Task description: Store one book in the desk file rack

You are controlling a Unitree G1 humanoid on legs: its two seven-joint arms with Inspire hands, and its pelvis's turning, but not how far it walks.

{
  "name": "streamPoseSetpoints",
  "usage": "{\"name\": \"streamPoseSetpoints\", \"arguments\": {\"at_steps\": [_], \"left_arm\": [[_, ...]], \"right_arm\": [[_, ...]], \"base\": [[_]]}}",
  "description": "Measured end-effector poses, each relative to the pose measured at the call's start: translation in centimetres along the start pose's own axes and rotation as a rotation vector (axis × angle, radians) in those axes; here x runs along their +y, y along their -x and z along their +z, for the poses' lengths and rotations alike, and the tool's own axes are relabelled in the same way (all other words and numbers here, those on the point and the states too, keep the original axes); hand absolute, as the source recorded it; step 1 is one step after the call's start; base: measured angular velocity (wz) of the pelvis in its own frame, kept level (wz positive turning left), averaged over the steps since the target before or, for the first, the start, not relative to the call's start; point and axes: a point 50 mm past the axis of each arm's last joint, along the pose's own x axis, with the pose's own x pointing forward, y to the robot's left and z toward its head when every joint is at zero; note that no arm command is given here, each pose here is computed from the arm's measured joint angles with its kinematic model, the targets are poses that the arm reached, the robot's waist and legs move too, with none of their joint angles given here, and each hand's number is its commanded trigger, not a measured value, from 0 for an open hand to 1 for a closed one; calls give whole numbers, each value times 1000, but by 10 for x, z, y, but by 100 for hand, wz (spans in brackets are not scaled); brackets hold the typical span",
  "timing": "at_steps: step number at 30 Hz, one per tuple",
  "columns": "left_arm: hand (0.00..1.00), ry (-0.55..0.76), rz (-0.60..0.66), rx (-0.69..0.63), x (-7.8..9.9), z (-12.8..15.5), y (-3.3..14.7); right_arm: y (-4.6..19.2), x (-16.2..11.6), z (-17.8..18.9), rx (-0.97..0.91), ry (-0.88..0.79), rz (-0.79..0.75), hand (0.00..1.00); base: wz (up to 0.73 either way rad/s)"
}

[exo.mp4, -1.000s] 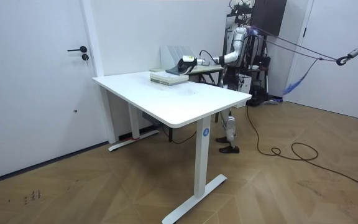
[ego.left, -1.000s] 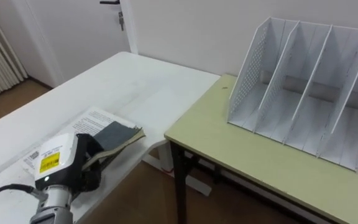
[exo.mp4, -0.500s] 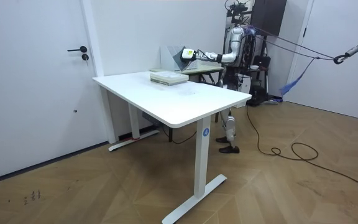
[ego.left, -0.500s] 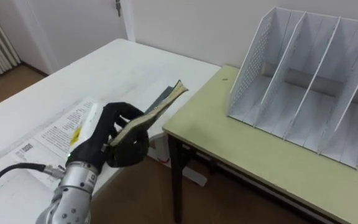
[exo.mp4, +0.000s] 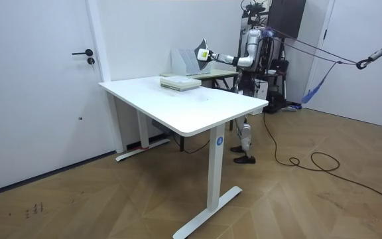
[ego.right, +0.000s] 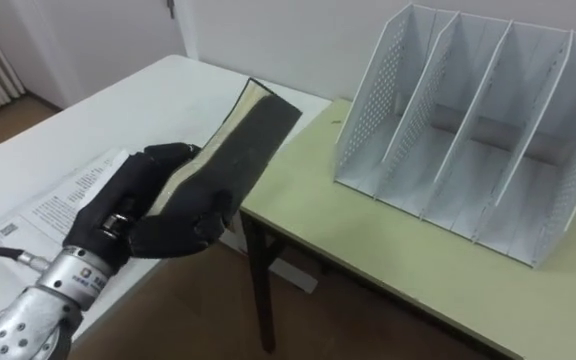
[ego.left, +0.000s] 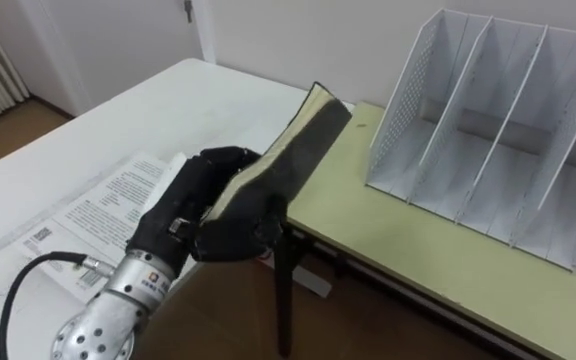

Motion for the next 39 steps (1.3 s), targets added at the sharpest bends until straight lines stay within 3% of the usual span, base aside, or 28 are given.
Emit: {"name": "streamPoseSetpoints", "arguments": {"at_steps": [7,16,24,39], "left_arm": [[100,105,-72,-11,-3,-2,4],[100,390,-206,-32,-10,-11,20],[100,567,-209,82,2,-46,44],[100,669,-352,72,14,-52,55]], "right_arm": [[-1,2,11,-44,41,22,0],[8,20,64,-285,138,186,0],[43,35,128,-599,61,475,0],[96,22,178,-887,-18,853,0]], "base": [[-1],[-4],[0],[-1]]}}
